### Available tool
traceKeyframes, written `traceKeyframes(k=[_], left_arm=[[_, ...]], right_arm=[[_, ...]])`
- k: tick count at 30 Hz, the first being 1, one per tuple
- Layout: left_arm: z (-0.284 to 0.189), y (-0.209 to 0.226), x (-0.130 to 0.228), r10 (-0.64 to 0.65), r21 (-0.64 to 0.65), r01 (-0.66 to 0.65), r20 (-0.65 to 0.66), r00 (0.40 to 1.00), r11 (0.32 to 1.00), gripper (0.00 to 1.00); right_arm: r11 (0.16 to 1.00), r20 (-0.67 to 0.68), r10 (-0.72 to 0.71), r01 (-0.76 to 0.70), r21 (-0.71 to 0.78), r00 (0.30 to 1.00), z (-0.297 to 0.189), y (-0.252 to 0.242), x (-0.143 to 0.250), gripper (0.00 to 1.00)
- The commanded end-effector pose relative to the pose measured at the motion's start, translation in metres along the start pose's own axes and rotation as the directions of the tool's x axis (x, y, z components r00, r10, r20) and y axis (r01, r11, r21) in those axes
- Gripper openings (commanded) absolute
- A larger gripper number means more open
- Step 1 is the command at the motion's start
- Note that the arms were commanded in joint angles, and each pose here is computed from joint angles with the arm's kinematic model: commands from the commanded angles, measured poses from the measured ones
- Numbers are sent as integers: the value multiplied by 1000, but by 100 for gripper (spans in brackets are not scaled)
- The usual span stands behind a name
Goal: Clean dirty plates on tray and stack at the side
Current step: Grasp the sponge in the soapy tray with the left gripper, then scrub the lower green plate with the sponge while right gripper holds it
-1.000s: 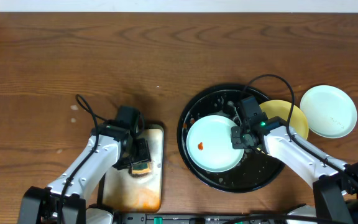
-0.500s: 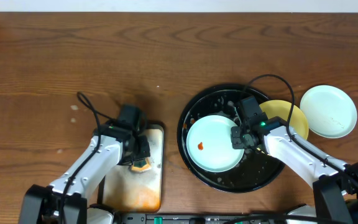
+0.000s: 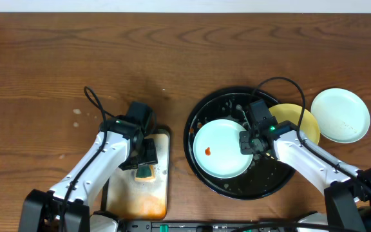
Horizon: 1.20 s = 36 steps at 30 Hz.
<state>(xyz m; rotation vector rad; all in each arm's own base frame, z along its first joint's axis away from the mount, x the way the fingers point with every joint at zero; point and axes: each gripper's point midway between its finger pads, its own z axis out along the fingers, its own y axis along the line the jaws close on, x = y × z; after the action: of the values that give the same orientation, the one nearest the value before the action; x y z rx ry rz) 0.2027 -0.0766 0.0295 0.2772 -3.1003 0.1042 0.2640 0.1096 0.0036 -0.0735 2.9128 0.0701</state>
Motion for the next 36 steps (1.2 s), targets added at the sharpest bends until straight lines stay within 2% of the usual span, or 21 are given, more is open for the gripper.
traceKeyframes(k=[1,5,10,11,12,17,25,28,32,36], left_arm=[[7,2,-1,-2,-10,2,17,1000,1000,56],[28,5,2,-8,-12,9,12,1000,1000,49],[51,10,12,-43,-34,41,-54,998,999,19],[53,8,13,-44,-26,42,-67,997,999,10],[53,6,13,-44,-20,43,-73,996,999,8],[36,0,4,-43,-15,42,-63,997,999,8],[-34,-22,-24,-30,30,30,8,1000,999,7],[-51,-43,-30,-5,100,1,34,999,995,7],[-62,-89,-36,33,258,-51,72,997,965,7],[-65,-131,-35,62,330,-103,132,989,938,7]], right_arm=[[999,-38,25,-24,29,999,9,-7,13,4],[999,-38,25,-24,29,999,9,-7,13,4],[999,-37,25,-24,28,999,9,-7,13,4],[999,-37,25,-24,28,999,9,-7,13,4],[999,-37,25,-24,28,999,9,-7,13,4],[999,-39,25,-24,26,999,9,-7,13,4],[999,-39,25,-24,26,999,9,-7,13,4],[999,-39,25,-24,26,999,9,-7,13,4],[999,-39,25,-24,26,999,9,-7,13,4],[999,-41,25,-24,22,999,9,-6,13,4]])
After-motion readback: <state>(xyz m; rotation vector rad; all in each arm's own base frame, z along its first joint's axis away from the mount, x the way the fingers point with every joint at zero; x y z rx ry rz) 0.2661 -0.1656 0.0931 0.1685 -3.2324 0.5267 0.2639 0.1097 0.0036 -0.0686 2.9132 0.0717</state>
